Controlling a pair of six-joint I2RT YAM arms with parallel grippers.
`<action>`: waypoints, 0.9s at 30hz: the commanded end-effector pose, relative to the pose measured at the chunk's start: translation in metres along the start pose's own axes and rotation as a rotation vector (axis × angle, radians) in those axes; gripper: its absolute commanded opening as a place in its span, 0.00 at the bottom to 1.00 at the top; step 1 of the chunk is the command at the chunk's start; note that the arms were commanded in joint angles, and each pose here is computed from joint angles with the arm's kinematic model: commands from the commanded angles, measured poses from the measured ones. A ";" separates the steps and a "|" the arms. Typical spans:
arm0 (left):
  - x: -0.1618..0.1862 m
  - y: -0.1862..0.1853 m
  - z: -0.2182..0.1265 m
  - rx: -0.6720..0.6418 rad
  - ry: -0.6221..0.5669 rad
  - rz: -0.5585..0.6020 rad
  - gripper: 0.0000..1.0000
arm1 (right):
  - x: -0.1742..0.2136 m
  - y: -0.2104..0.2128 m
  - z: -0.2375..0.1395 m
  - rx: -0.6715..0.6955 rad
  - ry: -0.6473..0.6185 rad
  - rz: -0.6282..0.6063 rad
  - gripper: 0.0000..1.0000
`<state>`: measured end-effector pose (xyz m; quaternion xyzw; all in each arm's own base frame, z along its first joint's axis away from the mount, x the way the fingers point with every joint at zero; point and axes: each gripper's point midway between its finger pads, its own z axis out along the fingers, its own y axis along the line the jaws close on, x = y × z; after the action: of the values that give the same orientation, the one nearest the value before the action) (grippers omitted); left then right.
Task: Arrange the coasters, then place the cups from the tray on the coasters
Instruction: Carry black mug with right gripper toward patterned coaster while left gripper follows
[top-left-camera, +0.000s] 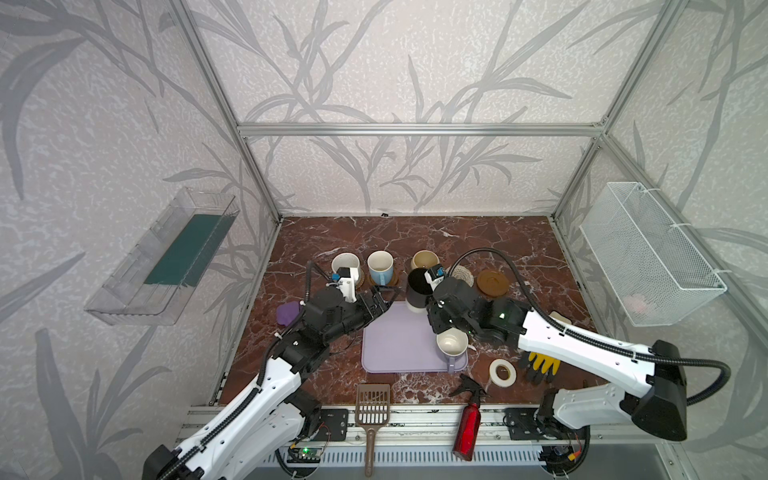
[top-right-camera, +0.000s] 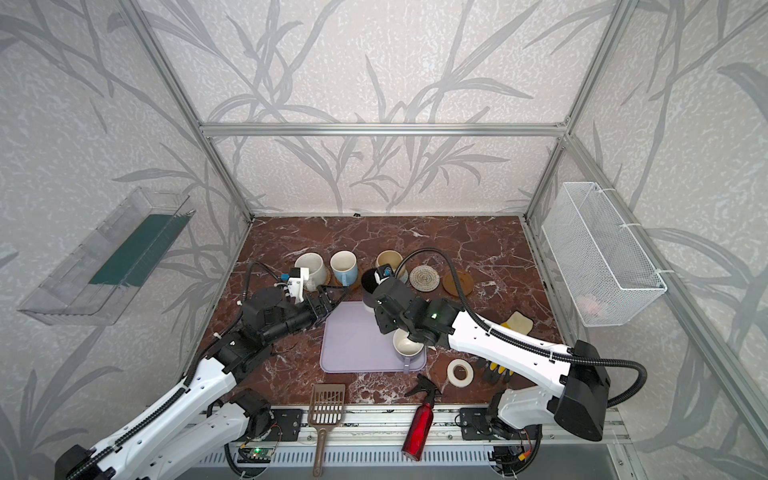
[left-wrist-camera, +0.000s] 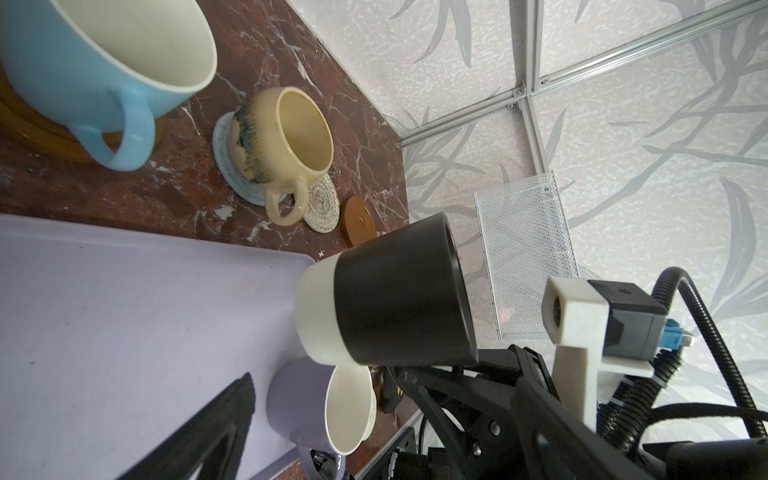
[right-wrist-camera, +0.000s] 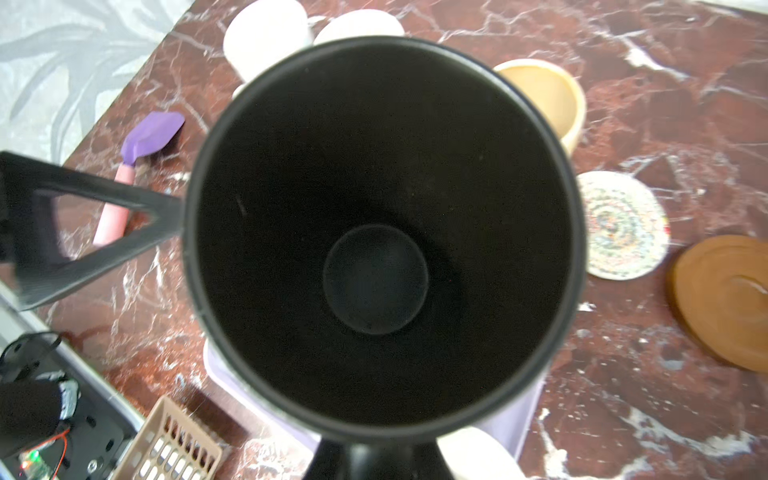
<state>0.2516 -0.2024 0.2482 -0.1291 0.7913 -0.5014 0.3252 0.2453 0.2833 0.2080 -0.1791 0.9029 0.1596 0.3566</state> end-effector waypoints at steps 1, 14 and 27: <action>-0.017 -0.022 -0.004 0.004 -0.052 0.072 0.99 | -0.039 -0.016 -0.030 -0.001 -0.135 0.041 0.00; -0.027 -0.038 0.043 -0.106 0.008 0.188 0.99 | -0.060 -0.092 -0.017 0.107 -0.163 0.180 0.00; -0.035 -0.051 0.109 -0.038 0.053 0.131 0.99 | -0.068 -0.141 0.029 0.296 -0.169 0.234 0.00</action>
<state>0.3321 -0.2733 0.2518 -0.0801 0.8367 -0.4404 0.3156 0.3431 0.1873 0.1858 -0.0329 0.9249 0.0824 0.3697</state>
